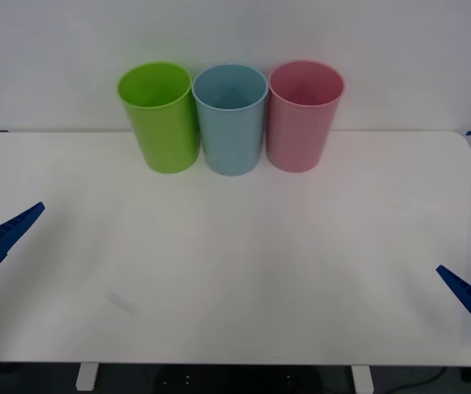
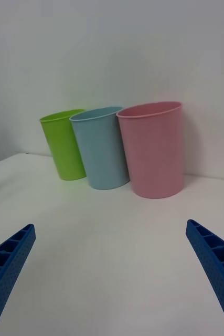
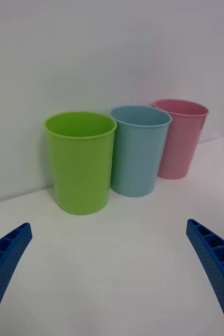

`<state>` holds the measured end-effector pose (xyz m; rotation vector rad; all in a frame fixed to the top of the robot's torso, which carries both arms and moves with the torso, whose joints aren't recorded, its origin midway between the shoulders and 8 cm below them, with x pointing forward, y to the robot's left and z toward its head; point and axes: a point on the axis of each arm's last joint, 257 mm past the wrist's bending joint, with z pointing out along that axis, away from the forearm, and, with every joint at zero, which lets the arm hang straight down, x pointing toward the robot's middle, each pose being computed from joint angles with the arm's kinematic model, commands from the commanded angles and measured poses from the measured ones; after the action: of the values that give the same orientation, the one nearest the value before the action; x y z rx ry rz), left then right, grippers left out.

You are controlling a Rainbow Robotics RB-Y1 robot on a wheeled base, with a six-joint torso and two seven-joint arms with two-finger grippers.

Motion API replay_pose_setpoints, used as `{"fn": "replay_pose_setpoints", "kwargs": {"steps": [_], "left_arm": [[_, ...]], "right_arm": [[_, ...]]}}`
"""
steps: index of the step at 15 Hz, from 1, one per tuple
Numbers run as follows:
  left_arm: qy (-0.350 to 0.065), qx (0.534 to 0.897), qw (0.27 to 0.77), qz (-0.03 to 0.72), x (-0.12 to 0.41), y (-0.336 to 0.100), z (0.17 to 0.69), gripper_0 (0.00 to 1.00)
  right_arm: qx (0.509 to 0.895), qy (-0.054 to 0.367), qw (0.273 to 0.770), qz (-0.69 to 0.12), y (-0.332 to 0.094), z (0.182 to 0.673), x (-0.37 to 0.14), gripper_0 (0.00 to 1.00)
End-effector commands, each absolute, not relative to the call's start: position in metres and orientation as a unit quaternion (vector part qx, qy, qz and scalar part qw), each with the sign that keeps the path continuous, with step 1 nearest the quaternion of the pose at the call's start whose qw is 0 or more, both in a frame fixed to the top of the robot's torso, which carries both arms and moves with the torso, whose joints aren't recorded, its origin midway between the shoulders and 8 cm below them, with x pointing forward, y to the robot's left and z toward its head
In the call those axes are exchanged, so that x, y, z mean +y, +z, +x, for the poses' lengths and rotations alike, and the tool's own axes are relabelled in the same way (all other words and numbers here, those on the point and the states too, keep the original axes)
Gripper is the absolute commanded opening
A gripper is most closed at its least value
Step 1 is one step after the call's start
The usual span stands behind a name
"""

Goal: Grasp the object on the table and drop it into the matching bin: aluminum can to the light blue bin, PET bottle to the pink bin.

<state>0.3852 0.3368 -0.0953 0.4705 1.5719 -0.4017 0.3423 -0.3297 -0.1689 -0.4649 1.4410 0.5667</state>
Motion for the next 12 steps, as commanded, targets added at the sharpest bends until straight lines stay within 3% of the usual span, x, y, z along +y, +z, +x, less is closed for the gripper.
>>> {"fn": "replay_pose_setpoints", "kwargs": {"steps": [1, 12], "left_arm": [[-0.166, 0.709, 0.651, 0.214, 0.344, -0.106, 0.369, 1.00], [-0.172, 0.724, 0.636, 0.202, 0.348, -0.126, 0.354, 1.00]], "right_arm": [[0.645, 0.253, 0.691, -0.208, -0.169, 0.342, -0.330, 1.00], [0.645, 0.253, 0.691, -0.208, -0.169, 0.342, -0.330, 1.00]]}}
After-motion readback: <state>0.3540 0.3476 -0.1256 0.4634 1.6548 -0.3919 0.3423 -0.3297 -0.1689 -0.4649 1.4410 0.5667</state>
